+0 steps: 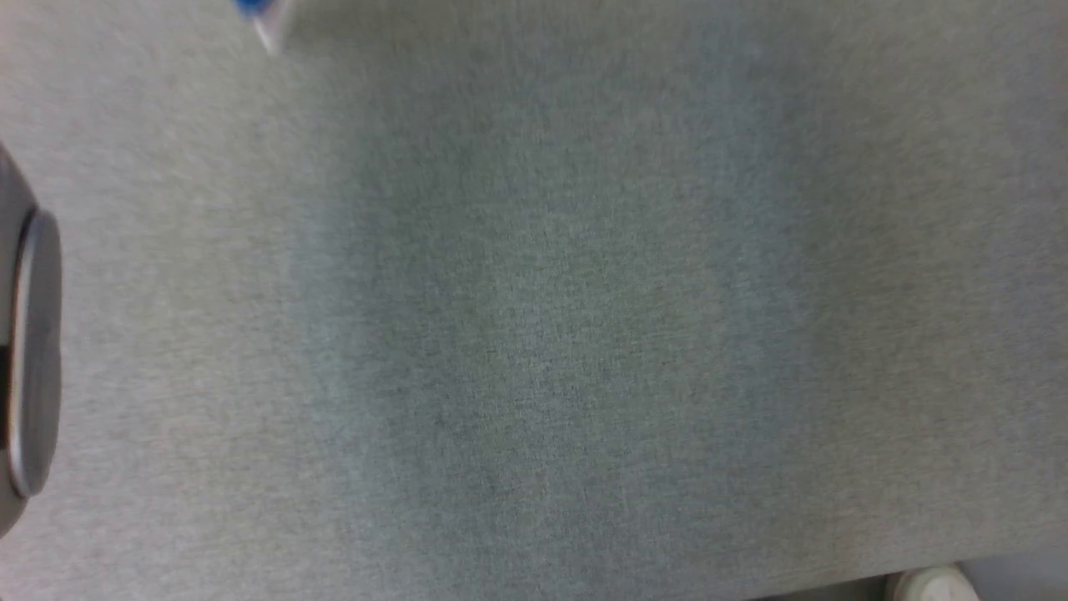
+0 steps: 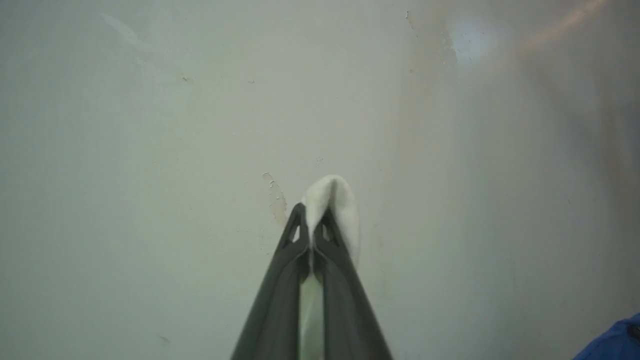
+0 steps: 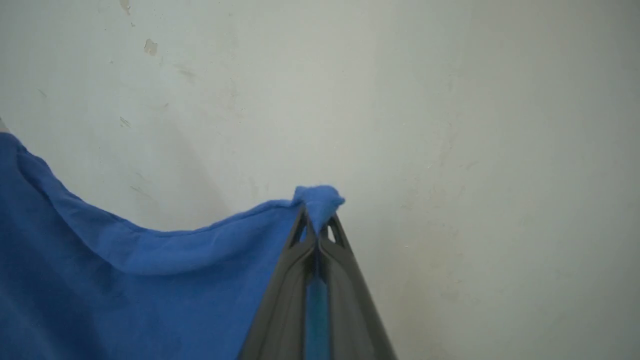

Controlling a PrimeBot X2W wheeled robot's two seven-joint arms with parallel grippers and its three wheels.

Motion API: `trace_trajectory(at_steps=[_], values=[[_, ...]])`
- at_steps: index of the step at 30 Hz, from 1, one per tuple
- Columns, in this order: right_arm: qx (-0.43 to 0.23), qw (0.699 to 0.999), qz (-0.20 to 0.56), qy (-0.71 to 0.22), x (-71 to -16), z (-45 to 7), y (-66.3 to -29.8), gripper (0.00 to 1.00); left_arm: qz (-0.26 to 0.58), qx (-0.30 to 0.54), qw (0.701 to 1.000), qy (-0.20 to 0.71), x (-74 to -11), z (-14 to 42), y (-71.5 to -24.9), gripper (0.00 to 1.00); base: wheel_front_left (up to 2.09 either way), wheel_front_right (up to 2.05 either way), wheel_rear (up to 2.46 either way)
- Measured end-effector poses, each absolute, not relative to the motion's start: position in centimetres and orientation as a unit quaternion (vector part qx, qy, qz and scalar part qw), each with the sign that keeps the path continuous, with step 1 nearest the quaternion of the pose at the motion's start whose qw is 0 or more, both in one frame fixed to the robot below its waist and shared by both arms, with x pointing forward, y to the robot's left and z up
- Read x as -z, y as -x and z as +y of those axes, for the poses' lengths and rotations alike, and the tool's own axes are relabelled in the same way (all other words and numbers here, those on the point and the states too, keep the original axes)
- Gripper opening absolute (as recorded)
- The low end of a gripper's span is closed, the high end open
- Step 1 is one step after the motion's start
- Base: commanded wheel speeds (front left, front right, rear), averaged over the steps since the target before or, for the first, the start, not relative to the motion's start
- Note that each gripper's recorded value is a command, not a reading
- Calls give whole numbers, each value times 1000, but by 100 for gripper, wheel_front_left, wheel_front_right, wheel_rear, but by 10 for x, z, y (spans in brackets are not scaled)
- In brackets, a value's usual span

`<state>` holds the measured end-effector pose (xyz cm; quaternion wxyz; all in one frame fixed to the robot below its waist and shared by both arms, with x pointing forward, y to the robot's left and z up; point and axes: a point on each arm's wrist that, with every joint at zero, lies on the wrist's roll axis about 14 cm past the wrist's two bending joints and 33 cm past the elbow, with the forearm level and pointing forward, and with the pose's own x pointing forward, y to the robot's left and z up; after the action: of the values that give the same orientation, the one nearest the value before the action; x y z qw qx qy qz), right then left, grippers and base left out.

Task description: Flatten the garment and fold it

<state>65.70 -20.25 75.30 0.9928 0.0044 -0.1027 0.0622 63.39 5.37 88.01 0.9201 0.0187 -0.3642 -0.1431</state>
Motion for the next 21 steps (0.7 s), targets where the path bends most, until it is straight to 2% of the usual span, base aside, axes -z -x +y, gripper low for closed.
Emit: trace_trajectory(at_steps=[6,13,17,21], values=[[-49,992,-109,49,-708,-211,-699,0,-402,169,900,15,-855,37,-663,0,0,0,0],[-81,986,-69,127,-605,-205,-733,0,-344,197,917,35,-733,37,-721,0,0,0,0],[-121,983,-33,132,-542,-195,-735,0,-278,231,931,51,-654,34,-735,0,0,0,0],[-165,979,-15,116,-507,-185,-718,0,-221,280,933,48,-603,21,-717,0,0,0,0]])
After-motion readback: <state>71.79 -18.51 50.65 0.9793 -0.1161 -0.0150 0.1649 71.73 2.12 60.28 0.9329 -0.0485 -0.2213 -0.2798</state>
